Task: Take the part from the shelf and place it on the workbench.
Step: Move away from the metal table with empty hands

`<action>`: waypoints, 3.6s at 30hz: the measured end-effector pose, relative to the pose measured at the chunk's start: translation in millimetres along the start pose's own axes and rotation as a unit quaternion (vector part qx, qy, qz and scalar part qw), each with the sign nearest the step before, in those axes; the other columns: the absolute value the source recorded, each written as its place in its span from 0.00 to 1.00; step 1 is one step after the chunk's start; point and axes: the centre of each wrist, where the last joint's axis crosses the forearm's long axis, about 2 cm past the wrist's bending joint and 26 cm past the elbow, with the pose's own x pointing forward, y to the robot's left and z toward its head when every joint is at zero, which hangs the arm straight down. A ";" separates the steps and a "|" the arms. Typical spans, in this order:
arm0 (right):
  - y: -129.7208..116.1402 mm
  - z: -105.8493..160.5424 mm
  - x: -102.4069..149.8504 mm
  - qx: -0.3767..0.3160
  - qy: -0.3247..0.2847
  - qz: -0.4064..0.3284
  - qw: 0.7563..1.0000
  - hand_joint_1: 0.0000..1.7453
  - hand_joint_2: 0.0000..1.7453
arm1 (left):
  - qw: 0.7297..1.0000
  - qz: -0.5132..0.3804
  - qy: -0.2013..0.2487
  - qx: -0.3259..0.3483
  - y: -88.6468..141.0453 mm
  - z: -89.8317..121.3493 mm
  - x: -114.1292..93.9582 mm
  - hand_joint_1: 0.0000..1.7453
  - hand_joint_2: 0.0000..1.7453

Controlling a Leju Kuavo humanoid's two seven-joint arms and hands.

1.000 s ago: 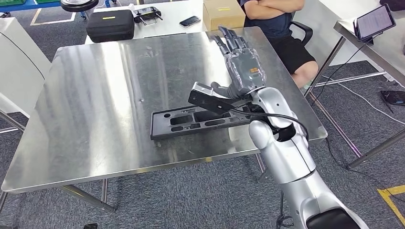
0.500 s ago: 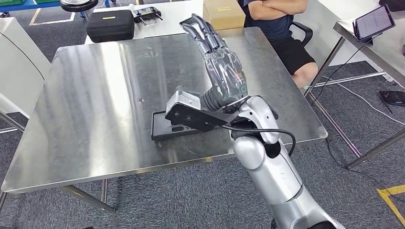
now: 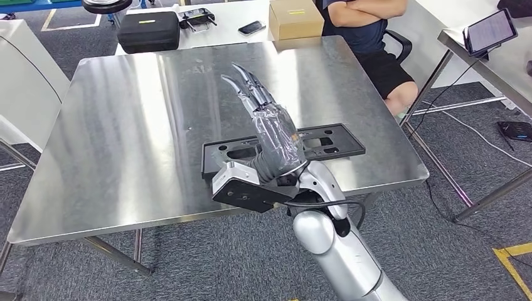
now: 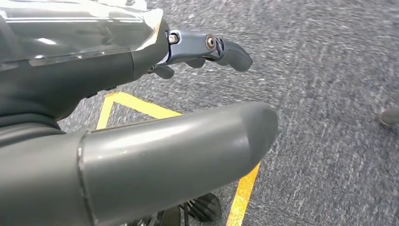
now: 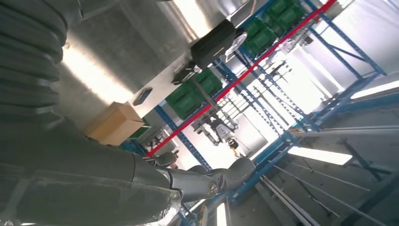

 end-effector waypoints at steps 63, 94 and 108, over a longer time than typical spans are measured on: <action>89.8 458.7 -94.0 -0.107 0.798 0.002 0.593 0.00 0.00 | 0.989 0.056 0.044 0.130 0.5 11.6 -17.6 0.00 0.00; 113.2 479.9 -66.7 -0.004 0.868 -0.073 0.491 0.00 0.00 | 0.993 0.050 0.029 0.100 -5.6 11.1 -16.0 0.00 0.00; 119.9 459.7 -75.2 0.065 0.829 -0.049 0.553 0.00 0.00 | 0.992 0.063 0.040 0.101 -24.6 11.5 1.4 0.00 0.00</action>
